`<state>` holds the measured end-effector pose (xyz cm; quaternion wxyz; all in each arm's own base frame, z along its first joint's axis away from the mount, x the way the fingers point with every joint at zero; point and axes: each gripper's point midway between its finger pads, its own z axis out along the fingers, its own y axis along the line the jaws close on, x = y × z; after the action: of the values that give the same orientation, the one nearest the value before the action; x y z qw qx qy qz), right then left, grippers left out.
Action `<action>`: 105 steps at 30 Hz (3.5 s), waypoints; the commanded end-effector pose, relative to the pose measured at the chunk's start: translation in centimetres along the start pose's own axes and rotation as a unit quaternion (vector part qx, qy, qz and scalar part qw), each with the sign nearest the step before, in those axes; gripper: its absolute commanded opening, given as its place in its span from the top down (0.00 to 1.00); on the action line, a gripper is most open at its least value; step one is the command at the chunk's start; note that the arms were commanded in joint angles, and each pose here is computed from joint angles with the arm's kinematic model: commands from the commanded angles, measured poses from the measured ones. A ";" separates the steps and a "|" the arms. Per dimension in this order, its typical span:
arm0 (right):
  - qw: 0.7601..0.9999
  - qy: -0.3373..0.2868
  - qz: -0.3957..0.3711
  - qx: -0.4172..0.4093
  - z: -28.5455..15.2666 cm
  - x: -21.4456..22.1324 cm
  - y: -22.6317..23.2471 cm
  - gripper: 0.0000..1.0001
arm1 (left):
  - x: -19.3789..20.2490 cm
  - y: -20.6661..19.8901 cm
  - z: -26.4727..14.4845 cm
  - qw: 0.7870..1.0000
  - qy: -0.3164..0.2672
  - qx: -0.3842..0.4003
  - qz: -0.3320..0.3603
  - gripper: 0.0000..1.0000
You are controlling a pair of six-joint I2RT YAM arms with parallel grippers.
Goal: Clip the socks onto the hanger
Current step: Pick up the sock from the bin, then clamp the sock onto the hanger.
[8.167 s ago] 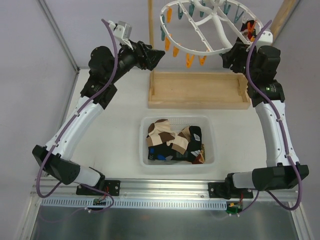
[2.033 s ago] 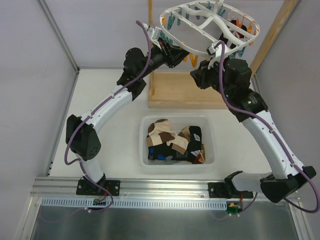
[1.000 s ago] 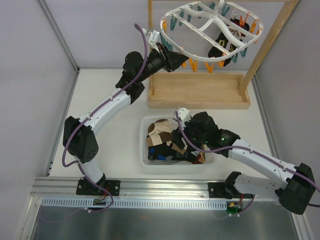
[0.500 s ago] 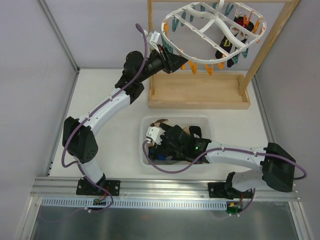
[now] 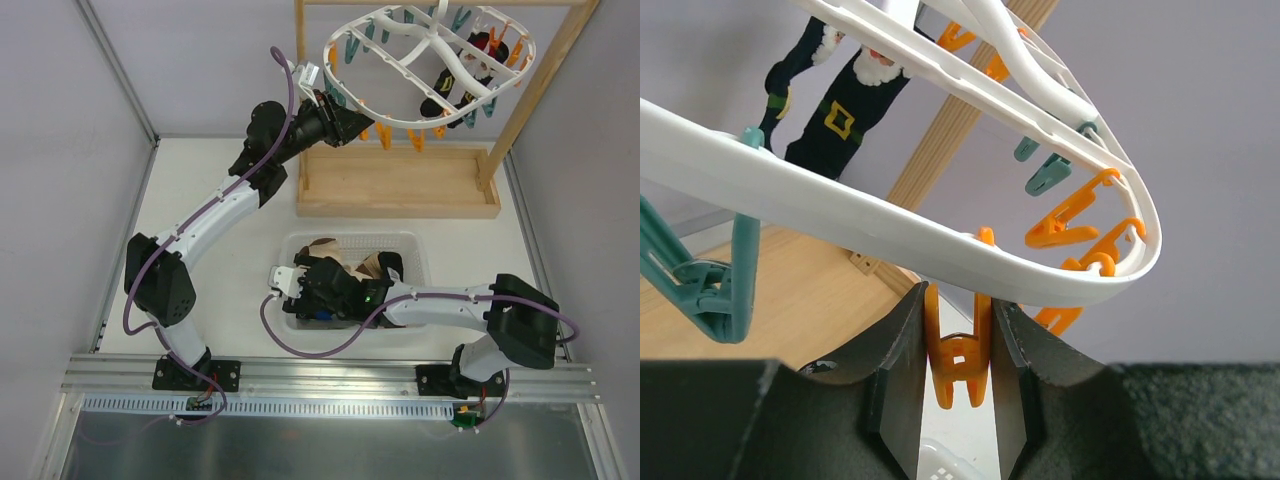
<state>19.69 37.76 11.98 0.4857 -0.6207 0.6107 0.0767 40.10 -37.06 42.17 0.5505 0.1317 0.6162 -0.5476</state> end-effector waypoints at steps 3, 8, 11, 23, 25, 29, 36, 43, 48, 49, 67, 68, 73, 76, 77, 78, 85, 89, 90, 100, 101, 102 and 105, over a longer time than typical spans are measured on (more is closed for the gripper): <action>0.999 -0.043 0.013 -0.009 -0.4 -2.9 -0.5 0.23 | -3.3 -2.5 -1.1 0.999 -0.029 0.020 0.020 1.00; 0.999 -0.024 -0.003 -0.036 0.3 -2.2 1.2 0.23 | -3.4 -2.4 -1.2 0.999 -0.029 0.020 0.020 1.00; 0.999 -0.015 -0.007 -0.028 0.9 -1.9 1.3 0.24 | -3.4 -2.4 -1.3 0.999 -0.031 0.016 0.022 1.00; 0.999 0.012 -0.006 0.035 2.9 -1.1 -0.1 0.34 | -3.4 -2.1 -1.4 0.999 -0.031 0.015 0.020 1.00; 0.999 0.008 -0.001 0.046 2.8 -1.3 -0.6 0.43 | -3.4 -2.2 -1.4 0.999 -0.031 0.017 0.020 1.00; 0.998 0.005 0.011 0.061 2.6 -1.4 -1.0 0.64 | -3.2 -1.9 -1.4 0.999 -0.029 0.015 0.019 1.00; 0.998 0.006 0.020 0.067 2.1 -1.4 -1.4 0.95 | -3.1 -1.8 -1.3 0.999 -0.029 0.016 0.017 1.00; 0.994 -0.016 0.072 0.077 0.0 -1.1 -2.4 0.99 | -3.1 -1.6 -1.4 0.999 -0.029 0.013 0.015 1.00; 0.984 -0.055 0.142 0.094 -3.4 -2.0 -5.0 0.99 | -3.2 -1.4 -1.4 0.999 -0.030 0.013 0.012 1.00; 0.983 -0.057 0.148 0.096 -3.9 -1.8 -5.2 0.99 | -3.2 -1.4 -1.3 0.999 -0.029 0.013 0.010 1.00; 0.913 -0.185 0.340 0.126 -17.3 -4.3 -17.6 0.99 | -3.3 -3.7 -1.9 0.996 -0.011 0.081 0.021 1.00; 0.912 -0.177 0.348 0.127 -16.8 -4.2 -17.9 0.99 | -3.3 -3.7 -1.9 0.996 -0.010 0.083 0.023 1.00; 0.891 -0.194 0.383 0.145 -17.4 -5.4 -20.8 0.99 | -3.4 -4.3 -2.0 0.995 -0.007 0.098 0.030 1.00; 0.880 -0.221 0.391 0.155 -18.2 -6.8 -22.3 0.99 | -3.4 -4.2 -2.0 0.995 -0.011 0.099 0.031 1.00; 0.877 -0.224 0.394 0.159 -18.4 -7.0 -22.7 0.99 | -3.3 -4.1 -2.0 0.995 -0.011 0.098 0.029 1.00; 0.876 -0.220 0.396 0.165 -18.1 -6.9 -23.0 0.99 | -3.3 -4.1 -1.9 0.995 -0.011 0.099 0.027 1.00; 0.845 -0.230 0.432 0.217 -18.6 -6.5 -26.6 0.99 | -3.6 -4.3 -2.0 0.994 -0.021 0.102 0.029 1.00; 0.843 -0.237 0.429 0.220 -18.8 -6.8 -27.6 0.99 | -3.6 -4.2 -2.0 0.994 -0.023 0.103 0.031 1.00; 0.841 -0.243 0.426 0.226 -19.1 -7.0 -28.2 0.99 | -3.5 -4.1 -1.9 0.994 -0.022 0.103 0.031 1.00; 0.859 -0.263 0.394 0.197 -19.4 -9.5 -28.9 0.99 | -3.1 -4.5 -2.2 0.991 -0.024 0.124 0.035 1.00; 0.858 -0.261 0.396 0.200 -19.3 -9.4 -29.0 0.99 | -3.1 -4.6 -2.1 0.991 -0.024 0.128 0.035 1.00; 0.855 -0.260 0.399 0.207 -19.3 -9.2 -29.4 0.99 | -3.0 -4.7 -2.2 0.991 -0.023 0.130 0.035 1.00; 0.850 -0.255 0.409 0.215 -19.0 -8.7 -29.8 0.99 | -3.0 -4.9 -2.2 0.989 -0.024 0.138 0.037 1.00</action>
<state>32.21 24.29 40.20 0.6433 -0.1716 0.6893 0.2856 38.01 -36.42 44.25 0.5440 0.1856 0.5603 -0.5963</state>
